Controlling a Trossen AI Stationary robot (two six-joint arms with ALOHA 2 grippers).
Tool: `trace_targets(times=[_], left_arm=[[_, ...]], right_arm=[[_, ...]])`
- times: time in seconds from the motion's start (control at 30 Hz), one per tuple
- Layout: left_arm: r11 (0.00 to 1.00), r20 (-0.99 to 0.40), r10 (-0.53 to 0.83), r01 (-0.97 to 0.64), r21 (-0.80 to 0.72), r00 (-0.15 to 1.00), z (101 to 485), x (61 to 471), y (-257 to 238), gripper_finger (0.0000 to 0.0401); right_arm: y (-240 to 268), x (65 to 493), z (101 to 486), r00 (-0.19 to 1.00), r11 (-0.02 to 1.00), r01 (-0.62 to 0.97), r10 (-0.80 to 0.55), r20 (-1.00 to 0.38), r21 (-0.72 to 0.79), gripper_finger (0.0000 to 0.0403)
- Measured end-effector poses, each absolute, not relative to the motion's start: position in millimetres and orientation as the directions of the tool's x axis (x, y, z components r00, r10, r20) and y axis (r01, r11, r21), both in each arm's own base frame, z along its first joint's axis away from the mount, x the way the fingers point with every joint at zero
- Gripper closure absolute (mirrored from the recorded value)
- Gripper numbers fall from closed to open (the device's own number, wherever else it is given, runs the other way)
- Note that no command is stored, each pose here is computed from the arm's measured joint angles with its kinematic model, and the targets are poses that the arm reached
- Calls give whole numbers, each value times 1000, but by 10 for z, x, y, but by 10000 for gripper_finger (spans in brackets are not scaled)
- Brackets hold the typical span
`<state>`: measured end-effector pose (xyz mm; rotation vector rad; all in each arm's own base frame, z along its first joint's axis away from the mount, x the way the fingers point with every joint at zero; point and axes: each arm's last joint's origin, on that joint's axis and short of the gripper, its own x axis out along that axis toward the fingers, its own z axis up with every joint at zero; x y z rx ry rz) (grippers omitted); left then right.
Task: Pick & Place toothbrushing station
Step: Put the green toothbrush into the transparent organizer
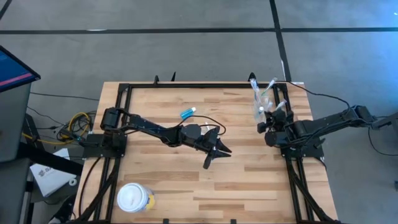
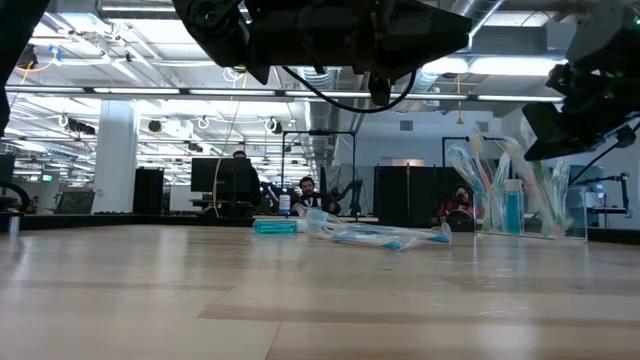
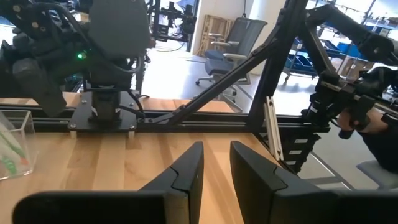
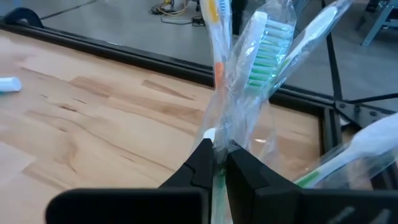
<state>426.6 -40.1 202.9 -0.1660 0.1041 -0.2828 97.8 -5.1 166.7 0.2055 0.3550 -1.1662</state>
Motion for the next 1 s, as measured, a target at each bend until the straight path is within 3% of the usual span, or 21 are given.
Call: trace_targets(times=[0.17, 0.43, 1.0], left_arm=[[947, -79, -285, 268, -177, 955, 2029, 4266, -399, 327], [947, -79, -285, 267, -177, 955, 2030, 4267, -398, 327], [949, -90, -278, 258, -183, 956, 2018, 4268, -366, 327]], right_arm=[[-49, 981, 1631, 353, 389, 921, -855, -380, -20, 386], [-46, 983, 1639, 366, 406, 914, -842, -397, -20, 347], [-46, 967, 1716, 390, 450, 891, -824, -410, -56, 341]])
